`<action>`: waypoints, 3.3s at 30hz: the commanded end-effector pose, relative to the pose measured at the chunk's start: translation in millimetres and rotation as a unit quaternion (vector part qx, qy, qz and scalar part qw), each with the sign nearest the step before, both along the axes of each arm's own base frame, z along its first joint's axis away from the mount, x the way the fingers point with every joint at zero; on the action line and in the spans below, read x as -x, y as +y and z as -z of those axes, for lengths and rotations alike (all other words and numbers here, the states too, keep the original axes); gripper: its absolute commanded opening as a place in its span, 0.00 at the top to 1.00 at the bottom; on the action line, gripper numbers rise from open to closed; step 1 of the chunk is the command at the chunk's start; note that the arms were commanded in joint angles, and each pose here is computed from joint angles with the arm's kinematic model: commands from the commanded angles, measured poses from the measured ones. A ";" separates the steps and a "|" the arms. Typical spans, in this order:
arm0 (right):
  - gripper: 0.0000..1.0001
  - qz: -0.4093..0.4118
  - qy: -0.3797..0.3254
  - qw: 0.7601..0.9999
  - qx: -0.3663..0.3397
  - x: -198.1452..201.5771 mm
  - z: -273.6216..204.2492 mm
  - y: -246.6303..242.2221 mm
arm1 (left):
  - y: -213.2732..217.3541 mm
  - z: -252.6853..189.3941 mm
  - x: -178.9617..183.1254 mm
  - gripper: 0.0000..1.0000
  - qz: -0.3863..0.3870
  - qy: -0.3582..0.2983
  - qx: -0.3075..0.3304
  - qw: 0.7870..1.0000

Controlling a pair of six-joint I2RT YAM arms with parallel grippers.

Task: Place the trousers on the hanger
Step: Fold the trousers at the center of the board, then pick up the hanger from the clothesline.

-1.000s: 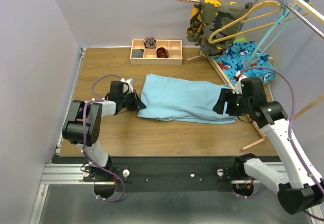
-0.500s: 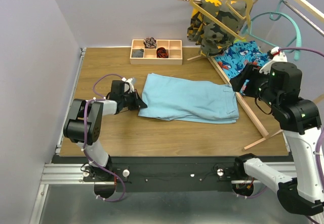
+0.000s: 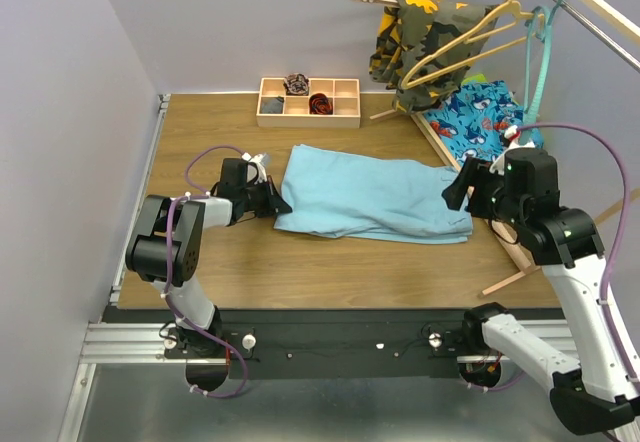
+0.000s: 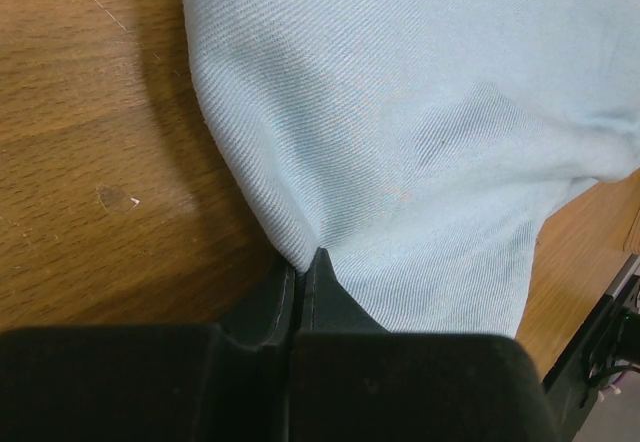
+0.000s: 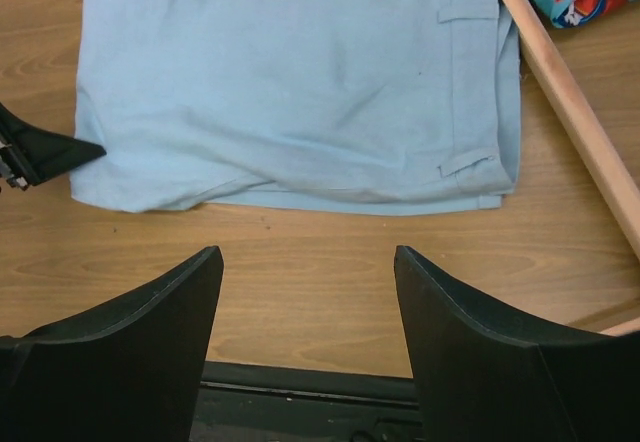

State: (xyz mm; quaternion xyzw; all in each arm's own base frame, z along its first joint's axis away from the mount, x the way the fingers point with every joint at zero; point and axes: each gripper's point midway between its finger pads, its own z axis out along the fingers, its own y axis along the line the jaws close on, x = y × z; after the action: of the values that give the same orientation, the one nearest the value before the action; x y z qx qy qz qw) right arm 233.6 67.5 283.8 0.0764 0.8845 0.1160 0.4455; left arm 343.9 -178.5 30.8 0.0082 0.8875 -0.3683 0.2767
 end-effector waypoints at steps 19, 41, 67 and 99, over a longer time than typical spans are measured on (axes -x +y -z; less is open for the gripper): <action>0.20 0.052 0.044 0.998 0.010 62.5 7.5 -30.0 | -12.8 17.3 13.0 1.00 0.024 0.024 -0.007 0.999; 0.21 0.172 -0.220 0.960 -0.011 -79.1 -208.7 -40.5 | -20.1 10.3 13.5 1.00 0.033 0.012 -0.011 0.999; 0.72 0.178 -0.270 0.946 0.002 -104.4 -221.1 -41.2 | -17.3 16.2 14.1 1.00 0.033 0.019 -0.025 0.999; 0.99 0.129 -0.307 0.939 -0.080 -67.2 -252.9 -24.7 | -24.0 24.4 17.9 1.00 0.040 0.029 -0.022 0.999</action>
State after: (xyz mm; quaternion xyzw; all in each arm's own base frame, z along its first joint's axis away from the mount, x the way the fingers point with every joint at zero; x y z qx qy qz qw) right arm 315.5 38.5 525.1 0.1802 0.6918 0.1075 0.6909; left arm 343.6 -197.4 29.5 0.0371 0.8859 -0.3700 0.2773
